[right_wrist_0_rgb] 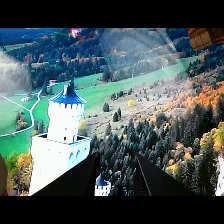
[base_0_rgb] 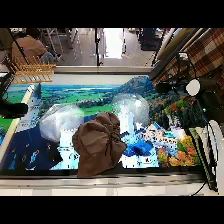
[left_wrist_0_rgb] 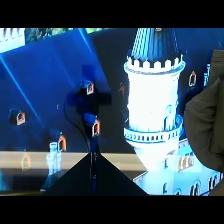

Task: Fold the clothes and pants, and hang the long-sleeved shirts on hangers.

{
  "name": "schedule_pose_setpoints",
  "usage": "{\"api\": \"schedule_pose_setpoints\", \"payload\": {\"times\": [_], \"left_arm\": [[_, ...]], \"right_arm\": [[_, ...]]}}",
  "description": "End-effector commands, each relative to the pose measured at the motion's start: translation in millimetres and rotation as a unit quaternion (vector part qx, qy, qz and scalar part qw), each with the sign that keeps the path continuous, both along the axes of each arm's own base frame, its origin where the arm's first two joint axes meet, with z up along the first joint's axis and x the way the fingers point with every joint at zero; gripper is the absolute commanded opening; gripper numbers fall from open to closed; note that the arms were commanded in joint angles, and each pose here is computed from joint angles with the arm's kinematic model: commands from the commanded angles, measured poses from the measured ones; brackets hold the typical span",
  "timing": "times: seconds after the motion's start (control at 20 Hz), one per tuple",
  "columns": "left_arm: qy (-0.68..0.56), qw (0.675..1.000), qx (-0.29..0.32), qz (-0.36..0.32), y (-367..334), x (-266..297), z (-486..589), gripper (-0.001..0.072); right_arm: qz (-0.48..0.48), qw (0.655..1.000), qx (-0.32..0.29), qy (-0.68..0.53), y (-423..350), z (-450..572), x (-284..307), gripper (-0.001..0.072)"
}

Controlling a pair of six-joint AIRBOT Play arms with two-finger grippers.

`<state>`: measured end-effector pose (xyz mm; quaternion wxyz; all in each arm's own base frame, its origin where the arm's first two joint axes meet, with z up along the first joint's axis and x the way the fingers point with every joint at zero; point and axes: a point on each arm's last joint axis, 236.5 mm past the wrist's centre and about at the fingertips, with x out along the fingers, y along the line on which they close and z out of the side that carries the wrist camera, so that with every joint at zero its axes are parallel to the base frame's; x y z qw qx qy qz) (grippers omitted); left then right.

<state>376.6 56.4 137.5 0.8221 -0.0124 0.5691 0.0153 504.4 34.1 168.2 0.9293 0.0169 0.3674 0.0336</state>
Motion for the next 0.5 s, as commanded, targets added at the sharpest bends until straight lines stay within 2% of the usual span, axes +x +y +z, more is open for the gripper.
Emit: {"api": "schedule_pose_setpoints", "payload": {"times": [0.0, 0.45], "left_arm": [[0.0, 1.0, 0.0, 0.0, 0.3, 0.0, -0.3, 0.0007], [-0.024, 1.0, 0.002, 0.002, 1.5, 11.7, 3.1, 0.0007]], "right_arm": [[0.001, 1.0, 0.0, 0.0, 0.6, 0.1, -0.3, 0.0288], [0.001, 1.0, 0.0, 0.0, 0.6, 0.1, -0.3, 0.0288]]}}
